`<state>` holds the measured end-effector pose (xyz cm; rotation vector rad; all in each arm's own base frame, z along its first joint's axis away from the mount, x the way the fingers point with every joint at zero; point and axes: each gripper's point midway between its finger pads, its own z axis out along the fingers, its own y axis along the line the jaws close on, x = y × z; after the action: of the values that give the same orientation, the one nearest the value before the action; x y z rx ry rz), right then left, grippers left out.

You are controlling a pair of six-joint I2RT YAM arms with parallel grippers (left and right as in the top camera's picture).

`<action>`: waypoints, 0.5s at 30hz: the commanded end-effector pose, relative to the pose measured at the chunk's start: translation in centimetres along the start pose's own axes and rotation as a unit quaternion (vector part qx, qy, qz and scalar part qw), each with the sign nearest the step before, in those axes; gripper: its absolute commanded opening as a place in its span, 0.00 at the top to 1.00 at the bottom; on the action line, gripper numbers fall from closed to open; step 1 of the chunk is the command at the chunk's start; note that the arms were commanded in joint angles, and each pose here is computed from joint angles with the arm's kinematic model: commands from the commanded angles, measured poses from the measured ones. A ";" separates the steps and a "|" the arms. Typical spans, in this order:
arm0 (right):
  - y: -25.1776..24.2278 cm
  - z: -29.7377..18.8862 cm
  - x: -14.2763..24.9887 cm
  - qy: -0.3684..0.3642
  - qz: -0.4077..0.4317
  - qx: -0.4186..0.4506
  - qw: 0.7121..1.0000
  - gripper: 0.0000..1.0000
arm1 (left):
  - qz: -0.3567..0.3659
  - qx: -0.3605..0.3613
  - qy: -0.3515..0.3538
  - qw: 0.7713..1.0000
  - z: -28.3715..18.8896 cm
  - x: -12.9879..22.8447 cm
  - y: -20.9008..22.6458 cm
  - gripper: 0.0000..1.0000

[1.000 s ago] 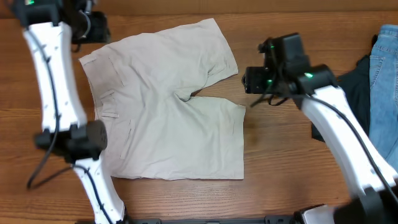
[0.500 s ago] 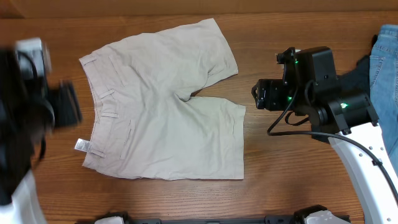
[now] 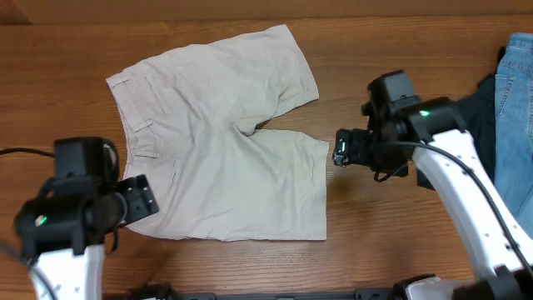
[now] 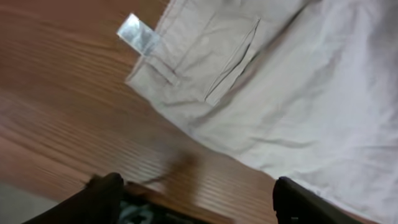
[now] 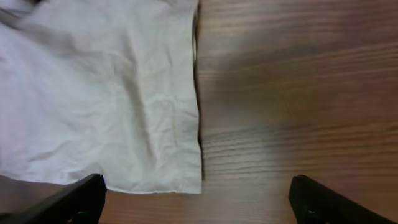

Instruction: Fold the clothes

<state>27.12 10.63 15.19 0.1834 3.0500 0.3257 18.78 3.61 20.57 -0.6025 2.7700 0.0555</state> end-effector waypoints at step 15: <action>-2.6 8.2 9.2 0.162 0.026 -0.019 0.986 0.00 | -0.030 0.021 0.062 0.997 6.1 0.5 -1.4 0.09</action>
<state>20.38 10.61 7.58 0.2348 3.3118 0.3857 20.30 2.60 15.30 -0.6636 2.8731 -0.0383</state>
